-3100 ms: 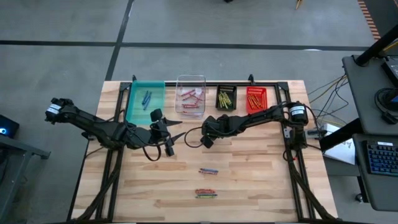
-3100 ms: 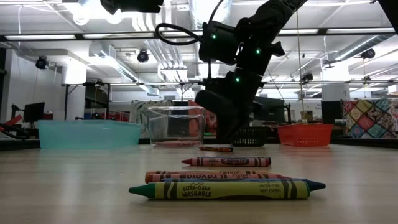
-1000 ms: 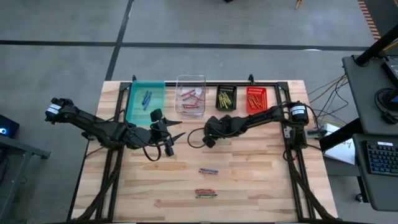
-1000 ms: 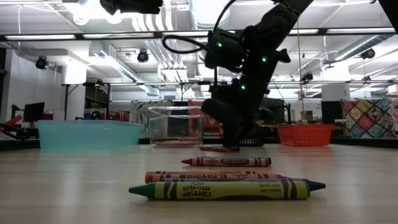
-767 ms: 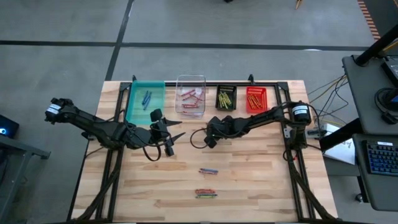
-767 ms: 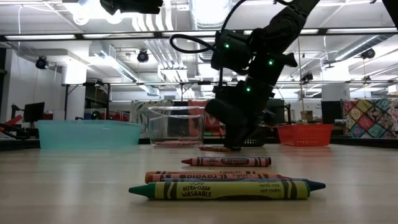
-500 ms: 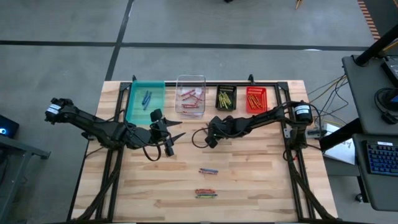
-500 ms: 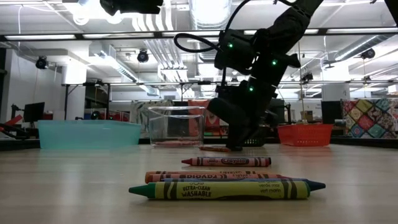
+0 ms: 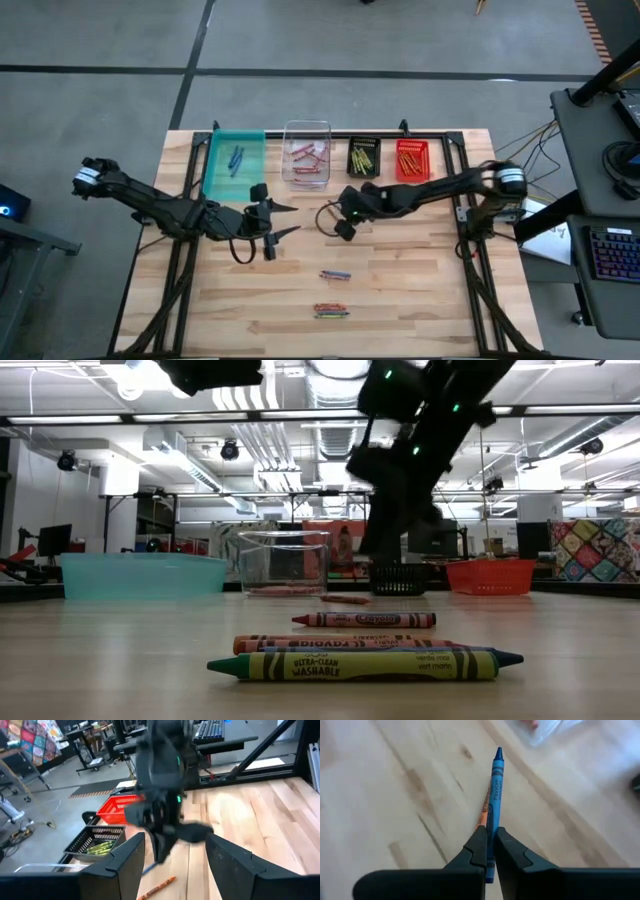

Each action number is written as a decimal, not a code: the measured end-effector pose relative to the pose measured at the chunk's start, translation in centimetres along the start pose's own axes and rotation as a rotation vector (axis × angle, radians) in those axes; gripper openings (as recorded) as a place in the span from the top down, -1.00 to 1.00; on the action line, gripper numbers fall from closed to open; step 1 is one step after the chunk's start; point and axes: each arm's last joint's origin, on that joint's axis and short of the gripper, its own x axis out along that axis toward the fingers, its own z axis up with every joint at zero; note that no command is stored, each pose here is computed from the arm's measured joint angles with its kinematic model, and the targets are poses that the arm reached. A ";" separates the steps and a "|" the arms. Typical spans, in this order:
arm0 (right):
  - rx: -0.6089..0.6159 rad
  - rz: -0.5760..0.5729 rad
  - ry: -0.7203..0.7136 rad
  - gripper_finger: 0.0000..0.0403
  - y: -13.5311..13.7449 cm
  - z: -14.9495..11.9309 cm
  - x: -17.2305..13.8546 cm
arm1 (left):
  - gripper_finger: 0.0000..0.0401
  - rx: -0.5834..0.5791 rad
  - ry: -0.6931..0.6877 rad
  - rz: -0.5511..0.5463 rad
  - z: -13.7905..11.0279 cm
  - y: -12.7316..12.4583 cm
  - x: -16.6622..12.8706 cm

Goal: Sort crayons
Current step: Put the blue crayon into the green transparent bin

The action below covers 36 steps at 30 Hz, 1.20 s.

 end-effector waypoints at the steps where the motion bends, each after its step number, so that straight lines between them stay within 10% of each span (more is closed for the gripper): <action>1: -0.010 0.010 -0.011 0.94 0.1 0.0 -0.8 | 0.04 0.007 -0.009 -0.011 -0.3 -0.1 0.0; 8: -0.126 0.190 -0.241 0.95 1.9 -0.3 -6.0 | 0.04 0.062 -0.217 -0.232 -2.0 -0.9 -0.1; 22: -0.337 0.665 -1.047 0.95 3.6 -1.9 -7.4 | 0.04 -0.018 -0.488 -0.151 -3.2 0.1 -0.8; 36: -0.526 0.678 -1.132 0.95 6.6 0.8 -5.9 | 0.04 0.005 -0.476 -0.187 -1.9 -1.3 2.2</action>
